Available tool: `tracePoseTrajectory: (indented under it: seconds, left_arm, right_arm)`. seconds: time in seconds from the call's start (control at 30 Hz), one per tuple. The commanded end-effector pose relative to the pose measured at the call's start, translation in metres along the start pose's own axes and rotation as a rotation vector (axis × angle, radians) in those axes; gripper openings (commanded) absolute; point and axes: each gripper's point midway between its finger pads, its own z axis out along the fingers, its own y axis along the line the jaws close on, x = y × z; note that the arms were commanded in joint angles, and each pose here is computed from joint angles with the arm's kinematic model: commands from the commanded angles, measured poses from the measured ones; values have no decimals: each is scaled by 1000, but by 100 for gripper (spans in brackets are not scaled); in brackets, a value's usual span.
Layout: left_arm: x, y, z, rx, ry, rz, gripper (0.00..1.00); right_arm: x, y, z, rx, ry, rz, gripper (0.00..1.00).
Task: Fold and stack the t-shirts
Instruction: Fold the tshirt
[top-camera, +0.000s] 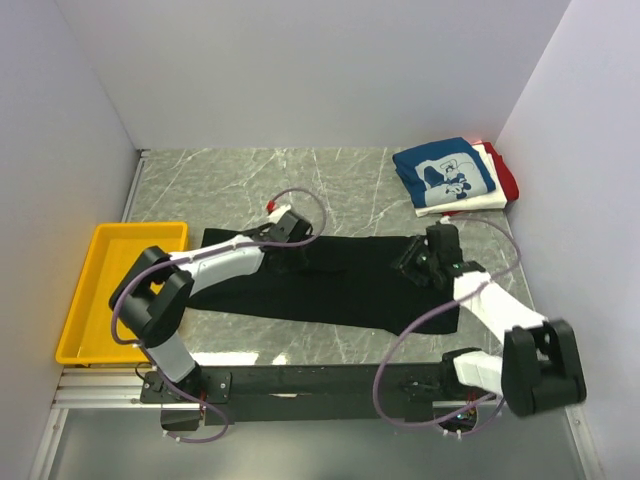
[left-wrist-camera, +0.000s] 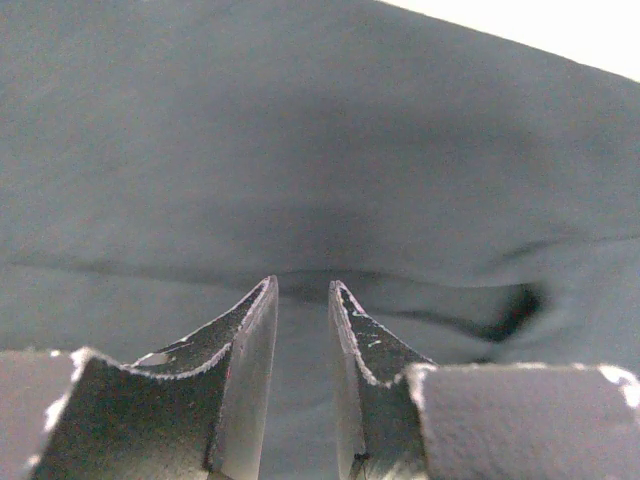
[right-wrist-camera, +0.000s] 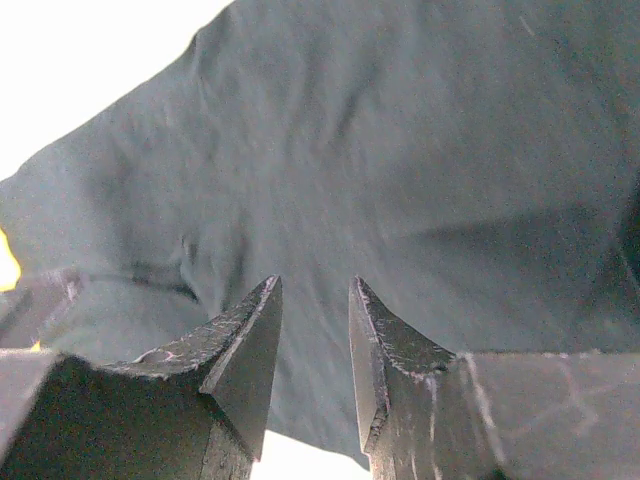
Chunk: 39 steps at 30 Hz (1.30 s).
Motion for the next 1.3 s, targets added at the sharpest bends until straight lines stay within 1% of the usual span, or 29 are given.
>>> tracePoseTrajectory:
  seconds: [0.0,0.17,0.3,0.43,0.6,0.67,0.7,0.73,0.8,0.83,0.87,0.9,0.97,1.03,1.1,1.13,1.2,1.23,1.27]
  left_arm:
    - [11,42,-12,-117,-11,-34,33]
    - [22,76,-13,-202,-14,-49,33]
    - [38,101,-7,-274,18,-40,32]
    - [59,110,-6,-279,67,-51,31]
    - [80,119,-21,-280,97,-66,29]
    - [88,112,-30,-246,104,-83,29]
    - [96,112,-34,-239,126,-87,29]
    - [101,106,-39,-215,131,-93,29]
    - [113,102,-46,-202,159,-110,29]
    - [118,95,-51,-176,167,-103,29]
    - [124,94,-54,-168,181,-105,29]
    - [128,87,-58,-141,193,-129,28]
    - [140,76,-64,-101,220,-121,28]
    - [152,59,-72,-49,247,-124,28]
    - [157,44,-77,-15,259,-135,28]
    - [165,36,-80,7,273,-117,28]
    - [168,19,-84,40,280,-123,28]
    - [175,15,-85,43,291,-106,28]
    - [173,6,-88,60,288,-107,29]
  right_arm:
    - [-24,16,16,29,-82,-60,41]
    - [2,9,43,72,6,-81,43]
    - [18,7,57,103,68,-116,44]
    - [25,14,69,124,105,-158,44]
    - [31,28,79,144,148,-242,44]
    - [29,40,87,148,173,-266,44]
    - [30,44,89,149,181,-290,44]
    - [26,56,96,143,183,-307,44]
    - [28,57,102,167,211,-338,44]
    - [22,76,104,141,200,-355,44]
    - [24,77,105,152,218,-375,44]
    - [19,90,111,141,214,-389,44]
    - [19,99,113,149,231,-425,44]
    - [16,118,123,124,237,-446,45]
    - [24,116,133,151,283,-480,45]
    - [17,133,135,126,264,-496,44]
    - [26,130,146,152,300,-529,44]
    - [23,142,150,133,291,-537,44]
    - [26,142,151,137,307,-549,44]
